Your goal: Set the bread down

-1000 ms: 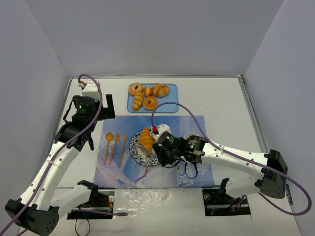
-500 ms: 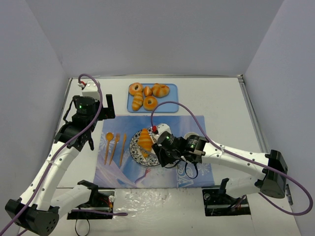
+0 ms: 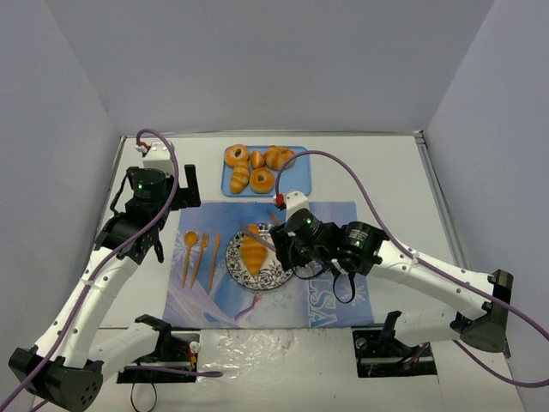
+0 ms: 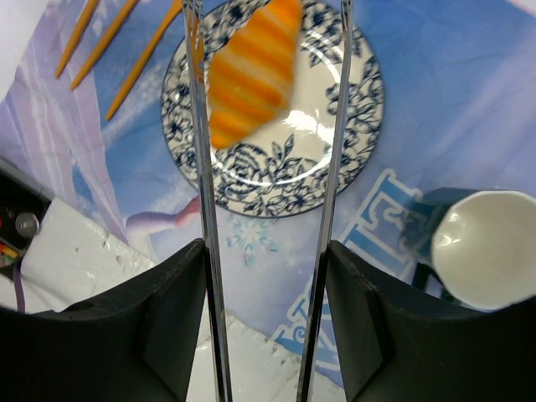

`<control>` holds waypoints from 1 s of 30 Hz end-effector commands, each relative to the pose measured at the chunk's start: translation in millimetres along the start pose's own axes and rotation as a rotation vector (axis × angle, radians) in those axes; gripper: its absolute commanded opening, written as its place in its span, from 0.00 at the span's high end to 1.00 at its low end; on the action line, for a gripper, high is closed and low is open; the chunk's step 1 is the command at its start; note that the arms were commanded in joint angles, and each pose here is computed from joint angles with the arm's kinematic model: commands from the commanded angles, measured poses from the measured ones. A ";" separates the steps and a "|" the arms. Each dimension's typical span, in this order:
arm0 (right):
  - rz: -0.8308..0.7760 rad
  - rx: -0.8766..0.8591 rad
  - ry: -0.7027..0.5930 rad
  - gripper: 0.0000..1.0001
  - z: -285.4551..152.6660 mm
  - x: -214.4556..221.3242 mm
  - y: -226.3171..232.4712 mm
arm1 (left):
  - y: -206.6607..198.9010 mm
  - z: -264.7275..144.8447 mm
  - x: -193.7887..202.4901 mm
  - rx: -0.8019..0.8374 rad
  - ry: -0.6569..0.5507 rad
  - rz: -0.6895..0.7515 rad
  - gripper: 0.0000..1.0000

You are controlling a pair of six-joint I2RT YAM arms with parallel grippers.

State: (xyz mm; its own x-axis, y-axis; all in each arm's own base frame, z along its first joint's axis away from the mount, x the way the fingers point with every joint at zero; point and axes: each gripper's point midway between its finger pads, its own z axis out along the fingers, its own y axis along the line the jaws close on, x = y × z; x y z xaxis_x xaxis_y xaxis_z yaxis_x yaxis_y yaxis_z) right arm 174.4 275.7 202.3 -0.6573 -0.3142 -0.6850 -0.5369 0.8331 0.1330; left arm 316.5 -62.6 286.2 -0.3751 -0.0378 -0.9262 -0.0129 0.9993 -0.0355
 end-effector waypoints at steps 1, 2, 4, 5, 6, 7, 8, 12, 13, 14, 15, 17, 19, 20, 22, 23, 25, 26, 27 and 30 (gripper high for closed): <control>0.085 0.098 -0.149 0.47 -21.9 -53.6 -43.8 | 0.9 -7.2 -36.9 -0.003 -0.100 -0.022 0.03; 0.101 0.114 -0.163 0.47 -23.2 -60.6 -53.3 | 0.5 -7.1 -36.8 -0.002 -0.099 -0.022 0.03; 0.128 0.157 -0.192 0.47 -25.4 -76.0 -74.4 | -0.2 -6.7 -36.5 0.001 -0.098 -0.022 0.03; 0.146 0.193 -0.211 0.46 -26.9 -86.6 -90.1 | -0.5 -6.6 -36.5 0.003 -0.097 -0.023 0.03; 0.158 0.210 -0.223 0.46 -27.1 -94.4 -100.0 | -0.8 -6.1 -36.2 0.003 -0.096 -0.023 0.03; 0.169 0.218 -0.237 0.46 -26.7 -104.7 -109.2 | -0.9 -5.4 -35.5 0.003 -0.093 -0.022 0.03; 0.194 0.234 -0.247 0.46 -25.4 -112.4 -123.7 | -1.0 -5.3 -35.6 0.003 -0.093 -0.023 0.03; 0.313 0.349 -0.286 0.47 -22.6 -134.8 -194.8 | -1.1 -5.2 -35.7 0.003 -0.094 -0.024 0.03; 0.336 0.366 -0.291 0.47 -19.3 -138.9 -207.9 | -1.0 -5.1 -35.2 0.003 -0.093 -0.024 0.03; 0.371 0.377 -0.299 0.47 -15.8 -142.0 -224.2 | -0.9 -5.2 -35.6 0.003 -0.095 -0.024 0.03; 0.406 0.388 -0.307 0.47 -12.8 -144.5 -241.5 | -0.8 -5.2 -36.0 0.002 -0.097 -0.024 0.03; 0.461 0.435 -0.321 0.47 -14.0 -145.4 -269.3 | -0.6 -5.6 -36.6 0.002 -0.099 -0.024 0.03; 0.514 0.485 -0.319 0.47 -4.3 -144.2 -300.6 | -0.2 -5.9 -36.7 0.001 -0.099 -0.025 0.03; 0.528 0.500 -0.305 0.48 5.4 -141.3 -312.3 | -0.1 -6.0 -36.7 0.001 -0.099 -0.025 0.03; 0.551 0.546 -0.277 0.48 16.7 -133.5 -333.9 | 0.3 -6.2 -36.6 -0.001 -0.100 -0.025 0.03; 0.564 0.579 -0.260 0.48 23.0 -127.2 -347.0 | 0.5 -6.3 -36.5 -0.002 -0.100 -0.025 0.03; 0.595 0.637 -0.224 0.48 36.8 -111.7 -373.5 | 0.9 -6.5 -36.8 -0.003 -0.101 -0.025 0.03; 0.615 0.656 -0.207 0.48 43.5 -103.0 -385.8 | 1.3 -6.5 -36.8 -0.005 -0.101 -0.024 0.03; 0.633 0.668 -0.194 0.49 50.4 -94.7 -396.0 | 1.8 -6.5 -36.9 -0.007 -0.101 -0.023 0.03; 0.661 0.705 -0.159 0.49 70.6 -73.3 -418.1 | 1.9 -6.7 -36.6 -0.008 -0.102 -0.023 0.03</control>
State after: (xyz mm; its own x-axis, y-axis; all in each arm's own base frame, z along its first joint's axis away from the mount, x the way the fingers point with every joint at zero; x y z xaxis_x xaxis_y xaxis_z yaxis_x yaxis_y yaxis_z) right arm 455.9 10.3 148.0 -0.6890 0.2985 -0.6605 0.3154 0.9439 0.0975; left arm 318.0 -62.9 282.0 -0.3879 -0.0331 -0.9211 -0.0150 0.9994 -0.0296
